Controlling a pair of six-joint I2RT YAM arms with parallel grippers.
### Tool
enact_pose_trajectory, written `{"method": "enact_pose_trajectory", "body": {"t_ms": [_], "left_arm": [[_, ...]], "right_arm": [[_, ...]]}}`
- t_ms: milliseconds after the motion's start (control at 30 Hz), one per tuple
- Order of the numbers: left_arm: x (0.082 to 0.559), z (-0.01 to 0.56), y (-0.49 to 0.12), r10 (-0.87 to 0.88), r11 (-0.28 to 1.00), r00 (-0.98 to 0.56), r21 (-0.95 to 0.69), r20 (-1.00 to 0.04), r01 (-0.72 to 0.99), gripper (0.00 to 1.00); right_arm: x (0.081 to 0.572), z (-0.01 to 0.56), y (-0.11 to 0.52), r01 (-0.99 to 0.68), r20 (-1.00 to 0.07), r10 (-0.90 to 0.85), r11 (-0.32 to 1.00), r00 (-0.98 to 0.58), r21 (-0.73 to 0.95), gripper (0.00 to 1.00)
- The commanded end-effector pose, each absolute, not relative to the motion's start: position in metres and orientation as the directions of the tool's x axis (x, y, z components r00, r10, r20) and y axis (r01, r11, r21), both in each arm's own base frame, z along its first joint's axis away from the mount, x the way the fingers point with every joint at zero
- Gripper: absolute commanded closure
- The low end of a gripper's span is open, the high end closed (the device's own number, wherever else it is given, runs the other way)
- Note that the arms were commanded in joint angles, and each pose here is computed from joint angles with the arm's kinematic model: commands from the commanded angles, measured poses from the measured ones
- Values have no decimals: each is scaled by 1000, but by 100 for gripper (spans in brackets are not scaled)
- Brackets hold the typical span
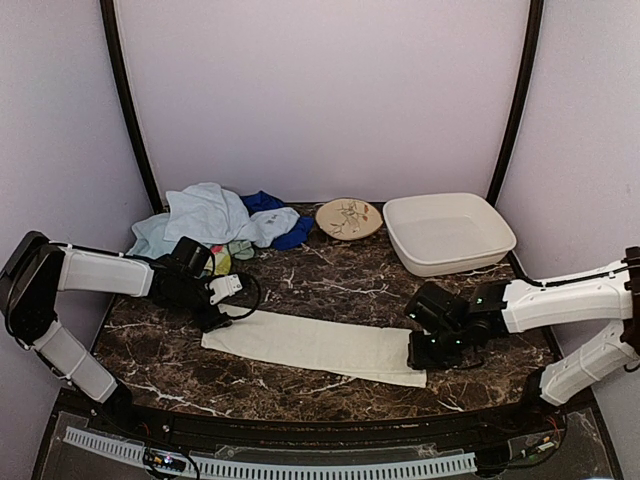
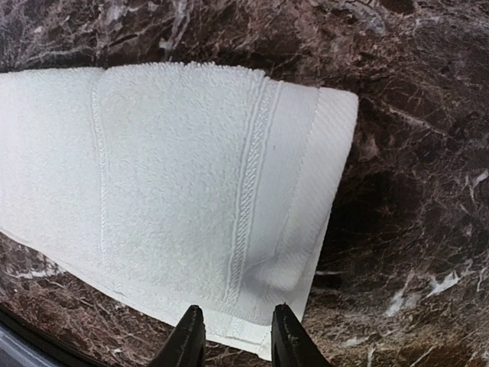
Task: Roll the towels
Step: Smooth out the towel at the center of the board.
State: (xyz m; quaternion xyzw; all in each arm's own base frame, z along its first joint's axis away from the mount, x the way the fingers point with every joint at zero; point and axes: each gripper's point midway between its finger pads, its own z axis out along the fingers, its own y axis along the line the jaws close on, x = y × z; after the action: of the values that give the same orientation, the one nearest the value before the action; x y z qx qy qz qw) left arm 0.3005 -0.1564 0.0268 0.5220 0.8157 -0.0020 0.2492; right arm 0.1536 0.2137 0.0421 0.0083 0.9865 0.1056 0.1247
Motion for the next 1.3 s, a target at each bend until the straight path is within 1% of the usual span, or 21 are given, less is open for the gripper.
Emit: {"method": "enact_pose_trajectory", "body": {"t_ms": [0,100,367,500,600,667,767,800,1067,1267], "left_arm": [[283,19,-147,867,449,-364,215,-340,867,30],[283,20,-148,866,449,-365,211,-343,868,29],[282,21,-151,865,447,-363,202,-347,871,29],[282,20,-151,863,452,-369,201,-344,869,29],[283,21,-151,865,450,-367,204,-344,869,29],[282,20,-150,866,449,-367,205,-341,870,29],[283,20,-151,866,449,-367,206,-340,869,29],[283,20,-150,866,449,-367,206,-340,870,29],[284,21,-152,866,450,-369,204,-337,870,29],[284,21,-151,868,447,-367,207,-334,870,29]], "right_arm": [[159,34,223,-34,-236,16,978,-972,207,71],[156,26,219,-35,-220,5,984,-975,177,71],[155,25,205,-33,-227,-3,991,-974,126,70],[154,21,207,-43,-217,-17,992,-976,116,72],[153,18,207,-49,-213,-26,993,-977,103,78],[153,18,207,-49,-216,-26,994,-976,103,85],[156,22,206,-48,-231,-24,994,-973,97,98],[157,24,205,-48,-236,-26,995,-971,90,100],[166,56,205,-63,-290,-39,995,-956,77,100],[151,59,205,-84,-264,-64,995,-962,63,100]]}}
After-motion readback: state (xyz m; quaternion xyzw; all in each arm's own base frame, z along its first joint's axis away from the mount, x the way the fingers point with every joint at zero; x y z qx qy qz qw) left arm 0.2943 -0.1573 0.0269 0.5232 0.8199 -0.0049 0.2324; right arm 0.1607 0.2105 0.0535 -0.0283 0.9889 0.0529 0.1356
